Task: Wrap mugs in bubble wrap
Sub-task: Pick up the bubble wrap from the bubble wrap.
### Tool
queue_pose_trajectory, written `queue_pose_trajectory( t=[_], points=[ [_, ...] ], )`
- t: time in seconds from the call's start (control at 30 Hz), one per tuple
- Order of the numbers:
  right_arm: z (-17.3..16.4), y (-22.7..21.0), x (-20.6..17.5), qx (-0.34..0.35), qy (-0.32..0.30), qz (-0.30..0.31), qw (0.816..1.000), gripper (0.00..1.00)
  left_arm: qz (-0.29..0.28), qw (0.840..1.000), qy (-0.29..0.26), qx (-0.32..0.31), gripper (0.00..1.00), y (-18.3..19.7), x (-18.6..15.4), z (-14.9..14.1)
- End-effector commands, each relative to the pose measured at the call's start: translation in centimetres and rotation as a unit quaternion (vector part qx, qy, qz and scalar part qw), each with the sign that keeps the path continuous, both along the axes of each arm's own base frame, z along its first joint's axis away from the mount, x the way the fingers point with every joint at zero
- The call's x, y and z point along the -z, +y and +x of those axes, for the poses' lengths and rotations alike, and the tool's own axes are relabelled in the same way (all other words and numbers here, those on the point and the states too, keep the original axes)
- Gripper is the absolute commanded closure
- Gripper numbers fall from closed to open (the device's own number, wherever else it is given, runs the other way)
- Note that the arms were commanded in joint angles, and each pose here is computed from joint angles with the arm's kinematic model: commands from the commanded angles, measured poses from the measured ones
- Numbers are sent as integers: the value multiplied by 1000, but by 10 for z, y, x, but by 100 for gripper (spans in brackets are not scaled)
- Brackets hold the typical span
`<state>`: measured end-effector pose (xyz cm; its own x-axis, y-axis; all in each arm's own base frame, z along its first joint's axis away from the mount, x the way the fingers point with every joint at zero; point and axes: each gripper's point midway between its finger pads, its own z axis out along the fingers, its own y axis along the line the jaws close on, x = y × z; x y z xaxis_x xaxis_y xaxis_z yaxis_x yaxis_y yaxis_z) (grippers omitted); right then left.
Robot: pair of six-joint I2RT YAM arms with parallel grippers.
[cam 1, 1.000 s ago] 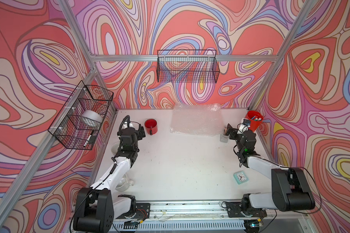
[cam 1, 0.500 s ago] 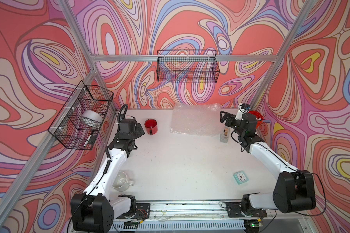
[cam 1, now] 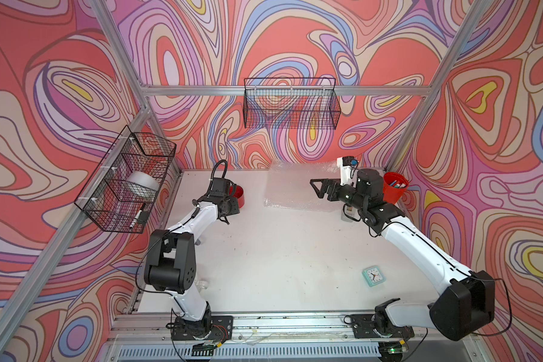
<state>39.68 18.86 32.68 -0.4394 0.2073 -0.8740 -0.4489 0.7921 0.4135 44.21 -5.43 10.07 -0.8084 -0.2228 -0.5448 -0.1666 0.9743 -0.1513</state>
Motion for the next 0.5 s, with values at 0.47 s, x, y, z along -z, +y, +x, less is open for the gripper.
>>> queue_pose_trajectory(
  t=[0.47],
  points=[
    [48,-59,96,172,172,-179,953,22,29,999,19,16,53,3,15,26]
  ],
)
